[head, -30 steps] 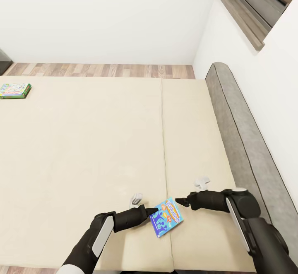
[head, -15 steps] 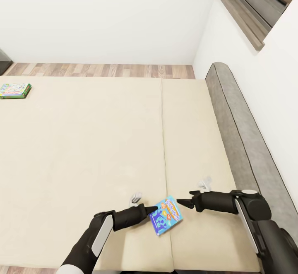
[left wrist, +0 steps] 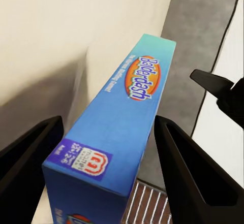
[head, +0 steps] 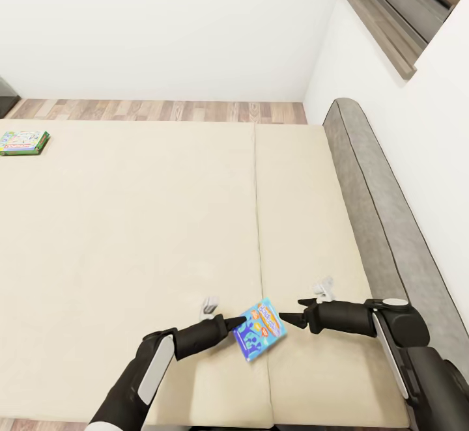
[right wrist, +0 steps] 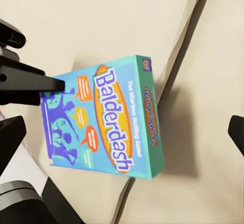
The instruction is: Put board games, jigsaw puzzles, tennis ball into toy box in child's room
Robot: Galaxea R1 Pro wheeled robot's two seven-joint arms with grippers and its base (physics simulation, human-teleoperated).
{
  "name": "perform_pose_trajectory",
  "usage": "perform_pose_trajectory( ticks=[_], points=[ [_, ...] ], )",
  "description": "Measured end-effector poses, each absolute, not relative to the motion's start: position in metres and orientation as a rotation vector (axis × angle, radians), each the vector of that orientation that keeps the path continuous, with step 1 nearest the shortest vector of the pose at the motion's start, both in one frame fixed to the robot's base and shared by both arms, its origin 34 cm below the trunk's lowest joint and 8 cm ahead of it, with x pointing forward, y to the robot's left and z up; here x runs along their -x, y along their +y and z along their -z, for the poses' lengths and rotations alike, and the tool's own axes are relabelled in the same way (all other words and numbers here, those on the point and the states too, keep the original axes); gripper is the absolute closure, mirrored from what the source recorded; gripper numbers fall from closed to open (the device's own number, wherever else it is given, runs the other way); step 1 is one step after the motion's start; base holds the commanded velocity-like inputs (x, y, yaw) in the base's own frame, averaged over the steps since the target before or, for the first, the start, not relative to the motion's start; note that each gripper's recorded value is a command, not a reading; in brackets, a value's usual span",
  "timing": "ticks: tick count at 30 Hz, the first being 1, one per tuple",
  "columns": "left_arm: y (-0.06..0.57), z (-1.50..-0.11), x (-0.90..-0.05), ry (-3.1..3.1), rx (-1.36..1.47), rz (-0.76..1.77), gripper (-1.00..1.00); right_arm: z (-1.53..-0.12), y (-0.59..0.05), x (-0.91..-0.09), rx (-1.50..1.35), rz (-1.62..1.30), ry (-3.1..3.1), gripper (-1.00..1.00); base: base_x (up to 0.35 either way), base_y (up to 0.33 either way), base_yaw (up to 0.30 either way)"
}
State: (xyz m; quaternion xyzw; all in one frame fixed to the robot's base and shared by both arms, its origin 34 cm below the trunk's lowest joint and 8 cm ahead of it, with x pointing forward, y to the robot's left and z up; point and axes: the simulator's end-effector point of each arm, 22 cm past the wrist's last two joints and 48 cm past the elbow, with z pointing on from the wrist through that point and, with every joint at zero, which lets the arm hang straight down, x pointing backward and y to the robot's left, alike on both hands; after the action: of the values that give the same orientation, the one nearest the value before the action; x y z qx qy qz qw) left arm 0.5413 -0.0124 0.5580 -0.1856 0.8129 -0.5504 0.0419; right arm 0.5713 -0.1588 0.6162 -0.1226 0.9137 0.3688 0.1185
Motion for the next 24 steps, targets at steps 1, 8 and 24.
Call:
perform_pose_trajectory(
  ticks=[1, 8, 24],
  points=[
    [-0.012, -0.560, -0.543, 2.481, 0.568, 1.686, 1.00, -0.616, -0.159, -0.571, 0.359, -1.078, 2.672, -1.00, 0.000, 0.000, 0.000],
    [-0.011, -0.577, -0.547, 2.456, 0.559, 1.690, 1.00, -0.626, -0.160, -0.572, 0.361, -1.076, 2.672, -1.00, 0.000, 0.000, 0.000],
    [-0.006, -0.605, -0.547, 2.445, 0.559, 1.679, 1.00, -0.652, -0.157, -0.572, 0.360, -1.083, 2.669, -1.00, 0.000, 0.000, 0.000]
  ],
)
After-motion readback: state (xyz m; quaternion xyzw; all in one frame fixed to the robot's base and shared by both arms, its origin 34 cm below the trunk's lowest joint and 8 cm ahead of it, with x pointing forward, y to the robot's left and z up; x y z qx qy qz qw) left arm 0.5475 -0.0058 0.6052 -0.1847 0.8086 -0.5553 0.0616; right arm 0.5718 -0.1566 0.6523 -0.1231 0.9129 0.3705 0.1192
